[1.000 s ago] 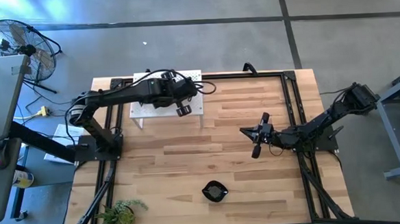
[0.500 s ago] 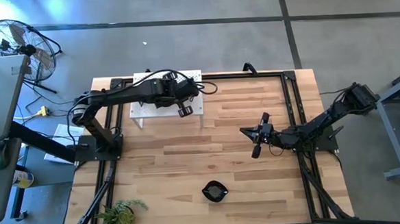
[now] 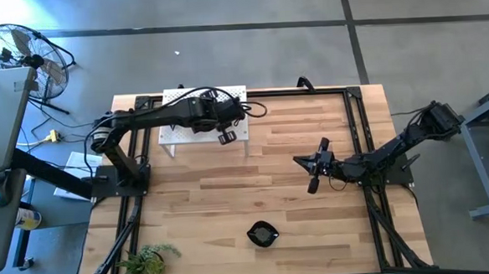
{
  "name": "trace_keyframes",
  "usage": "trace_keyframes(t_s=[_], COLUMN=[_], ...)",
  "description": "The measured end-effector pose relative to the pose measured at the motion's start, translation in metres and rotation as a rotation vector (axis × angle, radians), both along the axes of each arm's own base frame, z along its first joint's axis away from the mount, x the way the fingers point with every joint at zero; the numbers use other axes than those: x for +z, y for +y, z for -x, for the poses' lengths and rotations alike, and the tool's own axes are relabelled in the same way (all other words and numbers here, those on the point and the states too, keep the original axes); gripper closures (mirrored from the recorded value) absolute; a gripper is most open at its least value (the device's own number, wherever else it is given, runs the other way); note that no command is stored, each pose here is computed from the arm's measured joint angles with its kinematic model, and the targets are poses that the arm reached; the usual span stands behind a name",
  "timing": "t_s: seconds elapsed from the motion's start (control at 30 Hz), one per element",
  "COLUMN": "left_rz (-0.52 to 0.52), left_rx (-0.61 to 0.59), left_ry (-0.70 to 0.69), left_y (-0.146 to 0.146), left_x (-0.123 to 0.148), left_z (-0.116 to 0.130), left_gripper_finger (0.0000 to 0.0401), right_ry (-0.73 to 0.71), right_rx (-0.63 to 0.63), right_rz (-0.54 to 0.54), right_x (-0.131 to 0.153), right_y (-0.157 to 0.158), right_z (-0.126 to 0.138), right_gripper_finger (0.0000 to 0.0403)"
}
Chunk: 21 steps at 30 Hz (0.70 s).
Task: Pick & Place Mini shaped plates
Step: Stack the square plate on top of the square plate on the shelf, then stack the leaf-shaped plate on top of the leaf-shaped plate on the shelf
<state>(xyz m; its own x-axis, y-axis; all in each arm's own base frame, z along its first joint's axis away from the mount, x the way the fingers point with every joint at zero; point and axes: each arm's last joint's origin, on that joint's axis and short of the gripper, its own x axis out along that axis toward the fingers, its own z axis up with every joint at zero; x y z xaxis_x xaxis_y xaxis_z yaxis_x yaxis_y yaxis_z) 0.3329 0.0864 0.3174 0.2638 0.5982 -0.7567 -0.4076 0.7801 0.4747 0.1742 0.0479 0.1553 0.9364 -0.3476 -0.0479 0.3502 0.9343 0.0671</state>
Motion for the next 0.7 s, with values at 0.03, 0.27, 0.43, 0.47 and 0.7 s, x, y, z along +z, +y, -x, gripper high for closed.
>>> trace_keyframes(t_s=[0.03, 0.27, 0.43, 0.47, 0.7], left_rz=[0.000, 0.019, 0.068, 0.073, 0.096], left_rx=[0.000, -0.026, -0.071, -0.079, -0.225], left_ry=[0.000, -0.012, -0.052, -0.054, -0.146], left_y=[0.000, -0.002, -0.012, -0.018, -0.081], left_x=[0.001, 0.030, 0.037, 0.038, 0.014], left_z=[0.000, 0.004, 0.002, 0.003, -0.010], left_gripper_finger=[0.0310, 0.0276, 0.0294, 0.0305, 0.0395], right_ry=[0.000, 0.002, 0.002, 0.003, 0.007], right_rx=[0.000, 0.000, 0.006, 0.009, 0.043], right_rz=[0.001, 0.004, 0.005, 0.005, 0.013], right_x=[0.000, 0.000, 0.000, 0.000, 0.000], right_y=[0.000, 0.000, 0.000, 0.000, 0.001], right_z=[0.000, 0.000, 0.000, 0.000, 0.000], right_gripper_finger=[0.0403, 0.0403, 0.0403, 0.0403, 0.0403])
